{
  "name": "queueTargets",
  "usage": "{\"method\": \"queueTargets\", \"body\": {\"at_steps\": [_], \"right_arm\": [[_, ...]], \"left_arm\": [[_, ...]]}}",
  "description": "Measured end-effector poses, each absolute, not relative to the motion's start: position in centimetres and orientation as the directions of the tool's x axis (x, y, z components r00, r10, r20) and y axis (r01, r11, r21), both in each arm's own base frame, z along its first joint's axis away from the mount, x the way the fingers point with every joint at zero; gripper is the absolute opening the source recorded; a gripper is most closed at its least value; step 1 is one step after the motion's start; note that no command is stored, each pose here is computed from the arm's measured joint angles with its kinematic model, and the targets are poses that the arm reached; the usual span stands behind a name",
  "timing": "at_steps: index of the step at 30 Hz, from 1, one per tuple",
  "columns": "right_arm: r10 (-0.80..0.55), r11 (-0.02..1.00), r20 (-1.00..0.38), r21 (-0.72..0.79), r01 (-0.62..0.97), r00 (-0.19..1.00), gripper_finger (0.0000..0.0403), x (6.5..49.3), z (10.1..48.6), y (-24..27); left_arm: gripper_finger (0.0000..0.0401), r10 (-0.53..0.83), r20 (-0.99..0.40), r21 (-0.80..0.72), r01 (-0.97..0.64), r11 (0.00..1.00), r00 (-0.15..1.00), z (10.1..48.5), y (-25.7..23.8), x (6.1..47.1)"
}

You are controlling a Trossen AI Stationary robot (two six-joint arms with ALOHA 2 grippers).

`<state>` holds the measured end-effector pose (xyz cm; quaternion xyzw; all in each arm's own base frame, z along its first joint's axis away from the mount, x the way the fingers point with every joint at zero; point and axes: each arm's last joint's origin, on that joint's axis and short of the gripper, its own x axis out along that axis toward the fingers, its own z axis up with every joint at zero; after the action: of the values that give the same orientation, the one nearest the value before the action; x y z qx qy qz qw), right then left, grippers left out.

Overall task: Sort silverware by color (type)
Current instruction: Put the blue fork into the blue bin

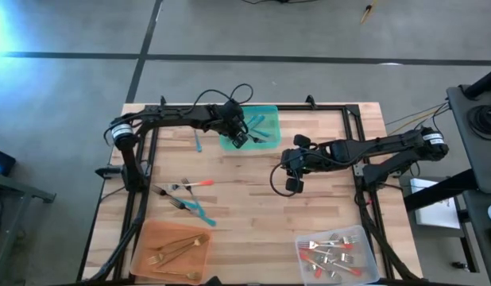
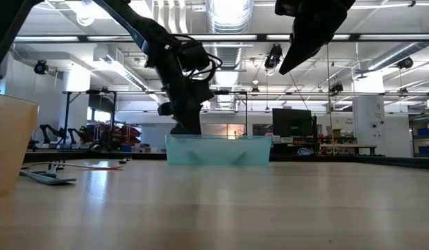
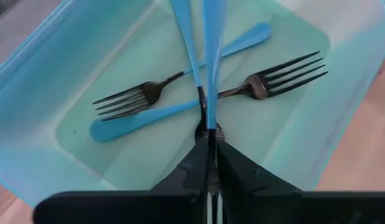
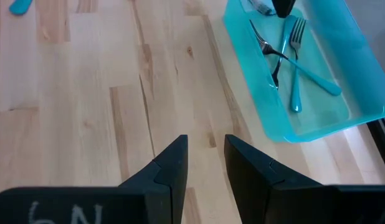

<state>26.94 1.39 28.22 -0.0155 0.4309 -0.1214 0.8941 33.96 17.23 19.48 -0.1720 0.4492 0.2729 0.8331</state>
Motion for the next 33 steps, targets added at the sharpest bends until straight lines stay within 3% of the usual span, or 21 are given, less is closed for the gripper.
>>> {"method": "queueTargets", "body": {"at_steps": [9,14,19,25,33], "right_arm": [[-0.23,0.971,-0.767,-0.136,0.198,0.599,0.0096,26.9,28.2,1.4],[-0.23,0.972,-0.767,-0.157,0.173,0.6,0.0096,26.9,28.2,1.4],[-0.23,0.972,-0.766,-0.157,0.172,0.6,0.0096,26.9,28.2,1.4],[-0.23,0.973,-0.764,-0.156,0.173,0.603,0.0096,27.0,28.2,1.4],[-0.229,0.973,-0.762,-0.156,0.172,0.605,0.0096,27.0,28.3,1.4]], "left_arm": [[0.0085,0.238,-0.897,-0.014,-0.561,0.828,0.374,20.2,16.7,33.3],[0.0093,0.192,-0.94,0.014,-0.53,0.848,0.282,21.7,15.7,31.3],[0.0091,0.251,-0.938,0.081,-0.556,0.828,0.238,24.2,14.5,28.6],[0.0091,0.429,-0.885,0.179,-0.719,0.671,0.179,25.4,13.8,24.3],[0.0091,0.476,-0.863,0.046,-0.914,0.404,0.167,21.3,15.7,21.5]]}}
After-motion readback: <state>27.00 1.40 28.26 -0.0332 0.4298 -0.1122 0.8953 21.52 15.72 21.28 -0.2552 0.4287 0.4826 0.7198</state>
